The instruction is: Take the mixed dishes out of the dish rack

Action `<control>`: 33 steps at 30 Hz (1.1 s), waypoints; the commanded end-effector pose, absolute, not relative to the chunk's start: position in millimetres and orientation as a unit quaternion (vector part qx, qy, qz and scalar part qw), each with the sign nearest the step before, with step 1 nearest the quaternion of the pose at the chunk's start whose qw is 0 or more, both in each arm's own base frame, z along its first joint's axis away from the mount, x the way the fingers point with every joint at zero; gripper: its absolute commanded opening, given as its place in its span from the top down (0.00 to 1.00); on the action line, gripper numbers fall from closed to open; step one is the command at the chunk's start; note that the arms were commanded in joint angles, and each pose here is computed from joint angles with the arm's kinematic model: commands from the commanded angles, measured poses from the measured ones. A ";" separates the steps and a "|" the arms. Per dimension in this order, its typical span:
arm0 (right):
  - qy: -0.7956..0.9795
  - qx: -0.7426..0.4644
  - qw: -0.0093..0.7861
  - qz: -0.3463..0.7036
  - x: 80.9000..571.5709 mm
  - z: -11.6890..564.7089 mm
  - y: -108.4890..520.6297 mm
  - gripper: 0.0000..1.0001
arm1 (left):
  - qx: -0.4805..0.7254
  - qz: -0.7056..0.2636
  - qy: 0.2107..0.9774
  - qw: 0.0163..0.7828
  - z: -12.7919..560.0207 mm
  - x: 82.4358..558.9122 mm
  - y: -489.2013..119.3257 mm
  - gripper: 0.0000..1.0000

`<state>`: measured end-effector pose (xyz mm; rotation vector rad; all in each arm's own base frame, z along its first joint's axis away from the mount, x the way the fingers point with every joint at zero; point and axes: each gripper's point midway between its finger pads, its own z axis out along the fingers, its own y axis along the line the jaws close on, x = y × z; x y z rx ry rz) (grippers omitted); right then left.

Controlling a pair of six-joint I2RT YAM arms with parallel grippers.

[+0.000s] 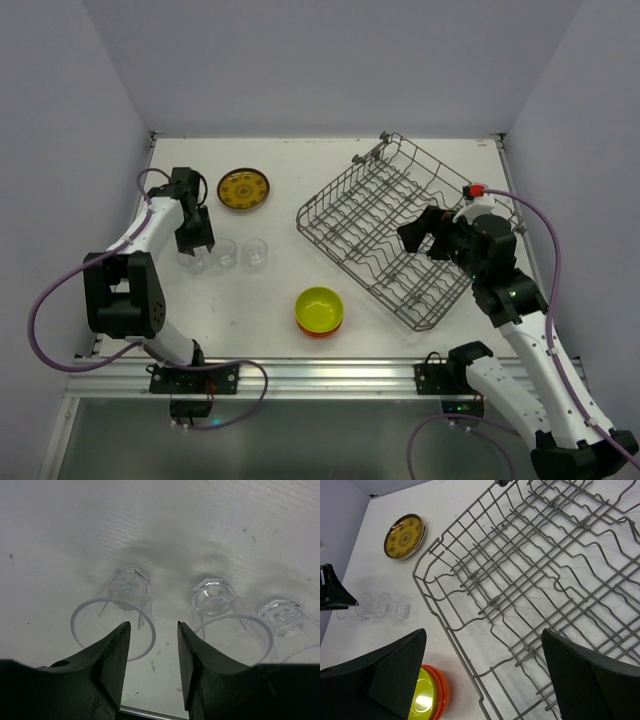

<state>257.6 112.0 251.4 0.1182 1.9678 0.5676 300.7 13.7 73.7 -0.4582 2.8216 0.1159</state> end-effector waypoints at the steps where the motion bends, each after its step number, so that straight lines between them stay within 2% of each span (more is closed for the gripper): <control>1: 0.813 0.036 0.529 0.242 258.8 257.2 114.6 0.01 | -0.157 0.037 0.971 0.177 98.7 312.8 17.4 0.53; 8: 0.818 0.042 0.526 0.228 263.9 251.5 111.3 0.01 | -0.183 0.051 0.941 0.280 157.0 321.6 27.6 0.36; 12: 0.820 0.058 0.527 0.213 268.4 249.2 105.5 0.01 | -0.190 0.033 0.921 0.340 189.5 322.6 25.9 0.33; 15: 0.816 0.117 0.542 0.161 275.1 248.7 80.2 0.01 | -0.151 -0.058 0.877 0.452 235.8 321.7 -2.4 0.22; 18: 0.815 0.157 0.544 0.121 278.0 246.8 62.3 0.01 | -0.105 -0.129 0.841 0.514 262.1 313.3 -28.2 0.16; 19: 0.815 0.171 0.544 0.104 281.3 247.1 56.0 0.01 | -0.084 -0.164 0.816 0.547 276.1 303.4 -40.7 0.06; 20: 0.812 0.196 0.545 0.078 284.5 245.3 44.1 0.01 | -0.066 -0.189 0.801 0.564 282.9 297.2 -50.8 0.00; 23: 0.828 0.231 0.510 0.037 294.2 230.5 25.3 0.01 | -0.030 -0.232 0.770 0.594 288.6 275.4 -68.4 0.00; 27: 0.841 0.278 0.462 0.036 311.8 211.9 -1.1 0.01 | 0.006 -0.250 0.772 0.584 272.6 257.1 -85.4 0.00; 31: 0.823 0.328 0.459 -0.063 328.3 210.5 -44.1 0.01 | 0.015 -0.245 0.775 0.583 261.7 244.9 -91.8 0.00; 33: 0.827 0.348 0.433 -0.088 337.0 196.4 -56.6 0.01 | 0.035 -0.262 0.773 0.576 262.2 239.4 -104.4 0.00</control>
